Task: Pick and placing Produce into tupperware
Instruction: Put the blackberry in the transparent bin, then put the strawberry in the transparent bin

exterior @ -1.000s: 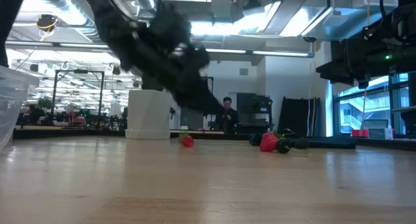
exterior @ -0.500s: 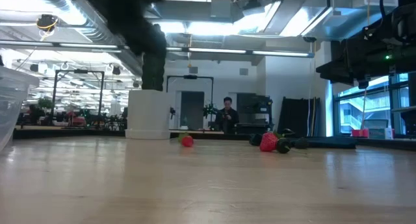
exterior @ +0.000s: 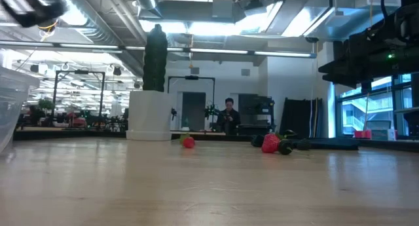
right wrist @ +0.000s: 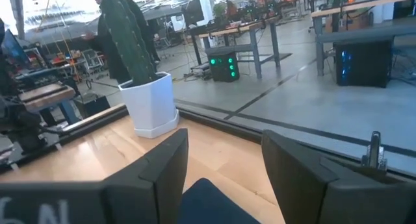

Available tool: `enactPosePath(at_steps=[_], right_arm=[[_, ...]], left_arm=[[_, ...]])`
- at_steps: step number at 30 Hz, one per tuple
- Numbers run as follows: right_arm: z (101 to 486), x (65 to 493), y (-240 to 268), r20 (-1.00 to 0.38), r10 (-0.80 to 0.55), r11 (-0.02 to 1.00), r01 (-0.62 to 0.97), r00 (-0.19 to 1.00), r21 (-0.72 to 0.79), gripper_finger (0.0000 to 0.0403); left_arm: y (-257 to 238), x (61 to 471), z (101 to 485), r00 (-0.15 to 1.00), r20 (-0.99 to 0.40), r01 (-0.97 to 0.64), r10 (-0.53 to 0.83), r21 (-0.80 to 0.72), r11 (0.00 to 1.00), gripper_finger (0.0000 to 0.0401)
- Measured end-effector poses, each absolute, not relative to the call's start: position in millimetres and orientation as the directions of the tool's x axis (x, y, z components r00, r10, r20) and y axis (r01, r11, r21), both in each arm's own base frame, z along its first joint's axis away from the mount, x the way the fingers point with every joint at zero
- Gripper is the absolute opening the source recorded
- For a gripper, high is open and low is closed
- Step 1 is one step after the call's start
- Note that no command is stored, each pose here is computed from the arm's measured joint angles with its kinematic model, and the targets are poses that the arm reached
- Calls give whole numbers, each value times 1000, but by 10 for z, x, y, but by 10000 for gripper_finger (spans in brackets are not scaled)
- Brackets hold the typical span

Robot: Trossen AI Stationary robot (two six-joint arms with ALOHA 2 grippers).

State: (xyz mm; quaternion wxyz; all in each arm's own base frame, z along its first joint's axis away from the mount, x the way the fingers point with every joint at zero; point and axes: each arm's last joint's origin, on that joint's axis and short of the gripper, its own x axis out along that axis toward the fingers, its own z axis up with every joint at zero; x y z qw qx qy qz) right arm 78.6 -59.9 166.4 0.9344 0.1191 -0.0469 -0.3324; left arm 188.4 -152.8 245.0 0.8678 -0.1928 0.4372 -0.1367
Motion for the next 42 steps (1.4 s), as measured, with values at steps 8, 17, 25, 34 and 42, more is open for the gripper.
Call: enactPosePath(at_steps=[8, 17, 25, 34, 42], right_arm=[[1664, 786, -600, 9, -632, 746, 606, 775, 277, 198], [1665, 787, -599, 9, -632, 746, 606, 775, 276, 198], [1664, 786, -600, 9, -633, 746, 607, 774, 273, 198], [1665, 786, -600, 9, -633, 750, 611, 774, 251, 198], [1664, 786, -600, 9, -633, 751, 612, 774, 248, 198]], left_arm=[[-1815, 1801, 2145, 509, -801, -95, -317, -418, 904, 104], [-1889, 1886, 1872, 445, -861, -170, -248, -353, 920, 128], [-1842, 1938, 1861, 449, -863, -195, -234, -349, 917, 142], [-1705, 2004, 1975, 465, -844, -182, -267, -386, 904, 127], [-1327, 2145, 2232, 632, -764, -160, -129, -292, 943, 115]])
